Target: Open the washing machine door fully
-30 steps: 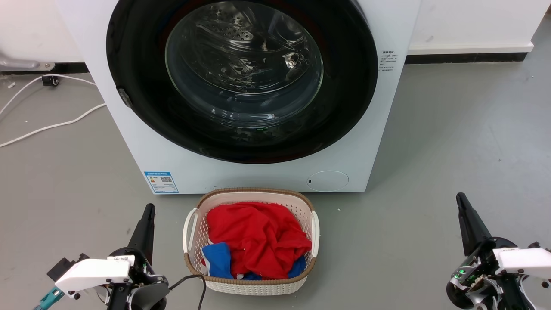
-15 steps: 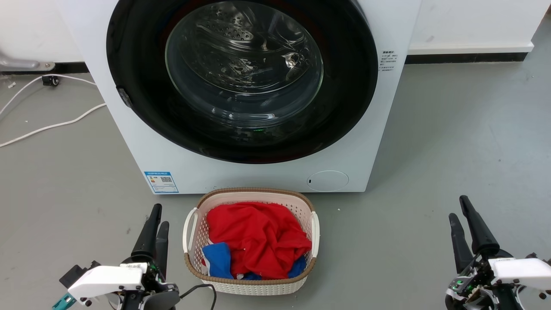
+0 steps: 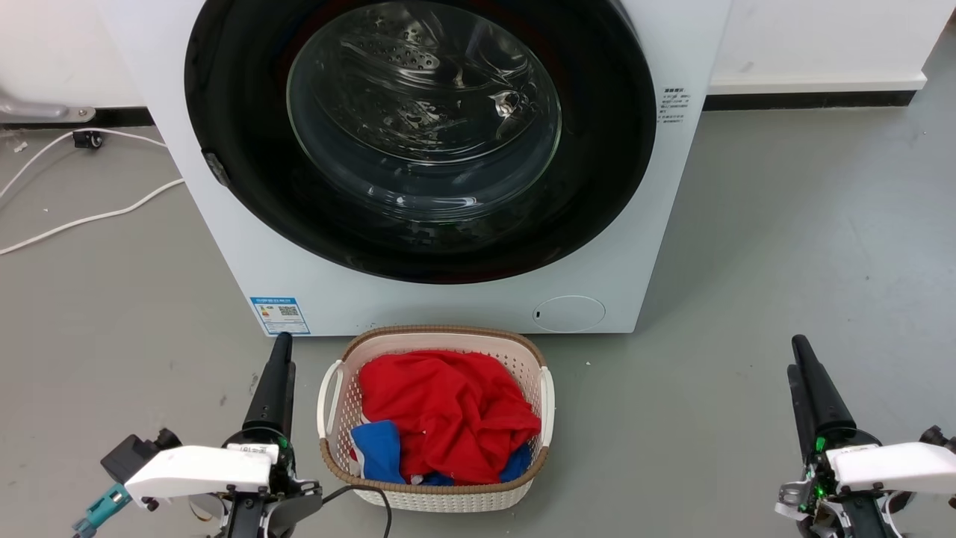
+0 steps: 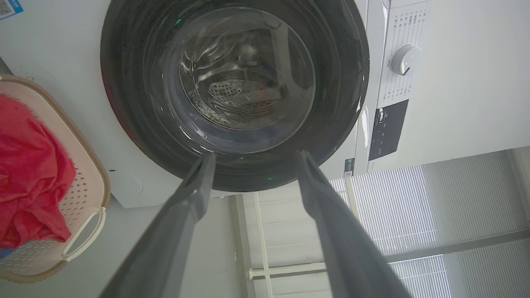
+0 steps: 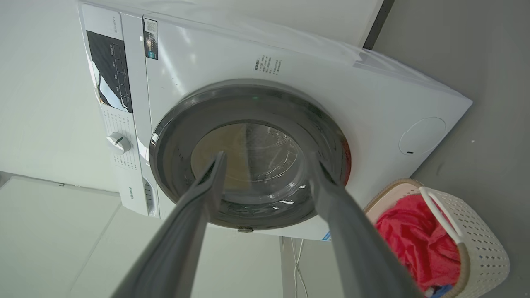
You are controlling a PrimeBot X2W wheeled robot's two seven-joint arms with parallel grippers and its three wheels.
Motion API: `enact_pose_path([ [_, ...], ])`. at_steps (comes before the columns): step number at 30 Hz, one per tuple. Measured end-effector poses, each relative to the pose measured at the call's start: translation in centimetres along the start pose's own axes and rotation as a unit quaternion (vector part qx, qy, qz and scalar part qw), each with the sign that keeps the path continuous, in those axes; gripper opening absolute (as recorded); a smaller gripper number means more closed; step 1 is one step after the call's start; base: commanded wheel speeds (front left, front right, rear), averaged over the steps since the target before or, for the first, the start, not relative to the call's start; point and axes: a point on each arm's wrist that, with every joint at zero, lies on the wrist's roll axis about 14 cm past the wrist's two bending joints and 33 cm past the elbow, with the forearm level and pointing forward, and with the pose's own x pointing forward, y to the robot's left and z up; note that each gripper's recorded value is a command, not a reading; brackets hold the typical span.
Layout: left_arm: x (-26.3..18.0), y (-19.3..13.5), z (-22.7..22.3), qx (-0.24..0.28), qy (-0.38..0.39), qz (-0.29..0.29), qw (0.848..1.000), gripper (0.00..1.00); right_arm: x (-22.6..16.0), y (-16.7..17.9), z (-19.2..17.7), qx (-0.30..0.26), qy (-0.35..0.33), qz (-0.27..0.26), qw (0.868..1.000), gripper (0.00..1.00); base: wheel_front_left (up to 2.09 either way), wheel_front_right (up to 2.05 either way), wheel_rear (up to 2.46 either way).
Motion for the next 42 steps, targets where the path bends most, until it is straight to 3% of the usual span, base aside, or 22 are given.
enact_pose_path([
  [9,0.1,-1.3,-0.6,0.081,0.003,-0.021,0.997,1.00,0.3,1.2,0.0,-0.100,-0.004,0.019,0.995,1.00,0.00,0.00,0.00],
  [18,0.2,-1.8,-0.9,0.175,0.002,-0.032,0.984,1.00,0.5,2.5,-0.3,-0.217,0.002,0.040,0.975,1.00,0.00,0.00,0.00],
  [27,0.1,-1.6,-1.0,0.289,0.002,-0.034,0.957,1.00,0.6,3.6,-0.7,-0.324,0.013,0.060,0.944,1.00,0.00,0.00,0.00],
  [33,0.2,-1.6,-1.3,0.371,0.008,-0.039,0.928,1.00,0.6,3.9,-0.9,-0.376,0.020,0.063,0.924,1.00,0.00,0.00,0.00],
  [38,0.1,-1.5,-1.3,0.426,0.012,-0.040,0.904,1.00,0.5,4.3,-1.1,-0.415,0.023,0.070,0.907,1.00,0.00,0.00,0.00],
  [42,0.1,-1.3,-1.4,0.449,0.013,-0.039,0.892,1.00,0.4,4.4,-1.1,-0.444,0.024,0.070,0.893,1.00,0.00,0.00,0.00],
])
